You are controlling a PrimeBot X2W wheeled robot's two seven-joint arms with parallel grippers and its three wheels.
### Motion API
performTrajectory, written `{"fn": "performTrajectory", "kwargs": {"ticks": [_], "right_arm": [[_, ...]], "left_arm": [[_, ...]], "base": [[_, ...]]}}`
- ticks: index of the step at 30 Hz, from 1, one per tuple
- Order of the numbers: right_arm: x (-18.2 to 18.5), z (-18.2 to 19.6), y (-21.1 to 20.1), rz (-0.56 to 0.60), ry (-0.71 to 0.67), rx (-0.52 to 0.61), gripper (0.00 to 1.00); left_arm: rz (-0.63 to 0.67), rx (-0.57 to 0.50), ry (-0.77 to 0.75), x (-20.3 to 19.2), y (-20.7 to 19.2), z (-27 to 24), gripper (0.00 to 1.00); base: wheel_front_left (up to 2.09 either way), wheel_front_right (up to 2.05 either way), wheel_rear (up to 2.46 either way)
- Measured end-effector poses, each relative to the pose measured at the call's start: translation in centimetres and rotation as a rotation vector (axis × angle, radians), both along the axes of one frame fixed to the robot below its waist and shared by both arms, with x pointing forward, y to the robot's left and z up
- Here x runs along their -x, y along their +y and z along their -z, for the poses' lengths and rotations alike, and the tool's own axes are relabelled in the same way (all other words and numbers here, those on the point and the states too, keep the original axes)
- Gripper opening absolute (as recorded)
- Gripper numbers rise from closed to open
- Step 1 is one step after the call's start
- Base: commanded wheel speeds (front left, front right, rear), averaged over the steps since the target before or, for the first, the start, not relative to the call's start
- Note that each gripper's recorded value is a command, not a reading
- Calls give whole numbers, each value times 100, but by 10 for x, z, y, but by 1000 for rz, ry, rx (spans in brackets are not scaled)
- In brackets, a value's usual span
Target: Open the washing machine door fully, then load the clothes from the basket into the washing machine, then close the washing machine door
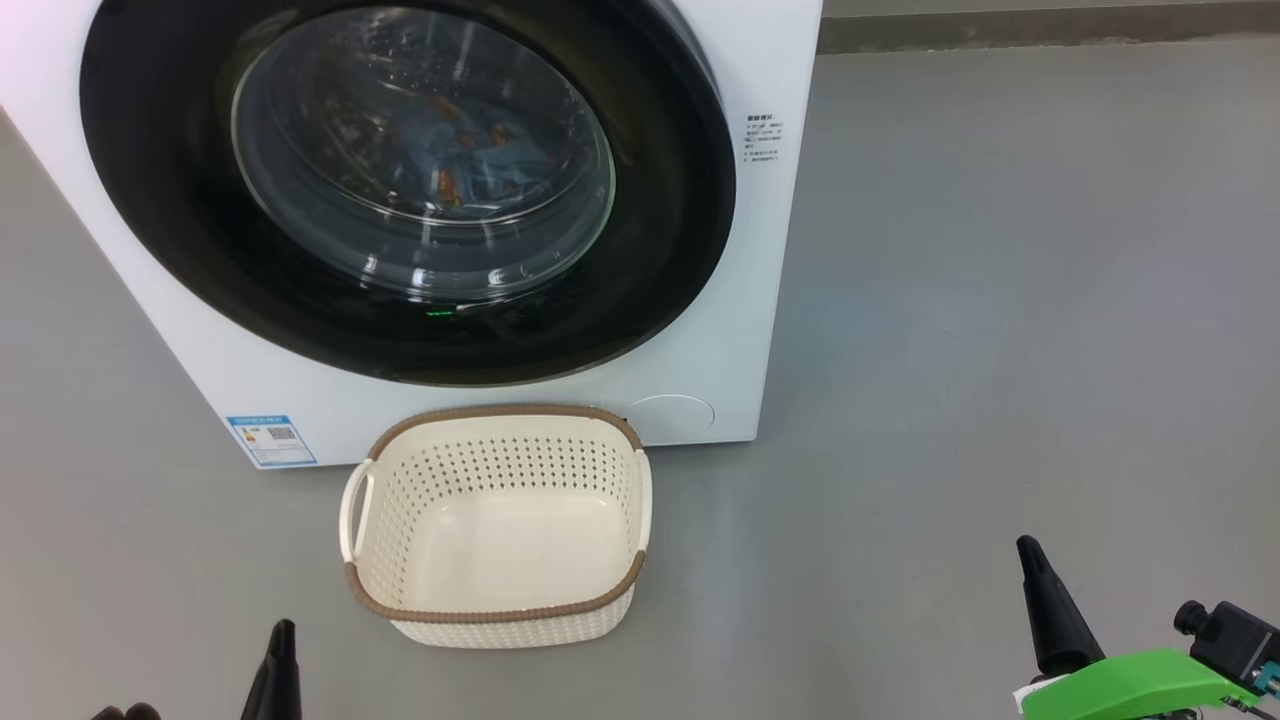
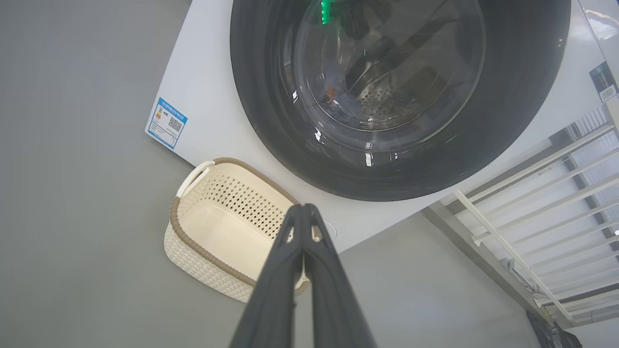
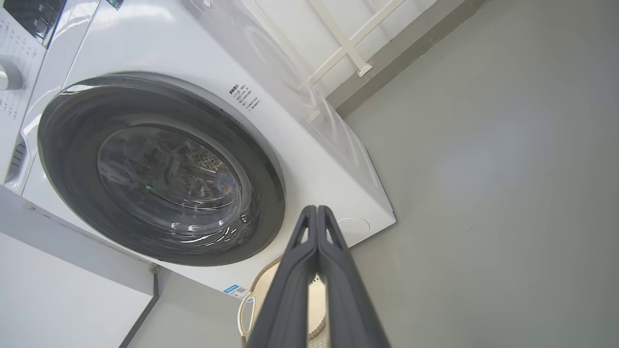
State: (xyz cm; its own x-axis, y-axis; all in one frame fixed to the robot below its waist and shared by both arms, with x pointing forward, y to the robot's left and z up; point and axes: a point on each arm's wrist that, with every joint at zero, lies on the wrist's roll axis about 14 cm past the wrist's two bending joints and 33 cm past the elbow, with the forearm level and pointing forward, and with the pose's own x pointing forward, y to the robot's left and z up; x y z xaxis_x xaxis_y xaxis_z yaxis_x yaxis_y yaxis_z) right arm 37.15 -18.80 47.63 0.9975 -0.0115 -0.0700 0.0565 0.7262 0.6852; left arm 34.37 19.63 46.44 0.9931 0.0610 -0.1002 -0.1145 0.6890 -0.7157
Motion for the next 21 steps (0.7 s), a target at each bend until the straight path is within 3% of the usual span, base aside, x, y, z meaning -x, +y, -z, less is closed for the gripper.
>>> {"fn": "performTrajectory", "kwargs": {"ticks": [21], "right_arm": [[0,2,-6,32,20,-235,0]], "left_arm": [[-12,227,7,-8,-1,0,0]], "base": [[0,0,0]]}}
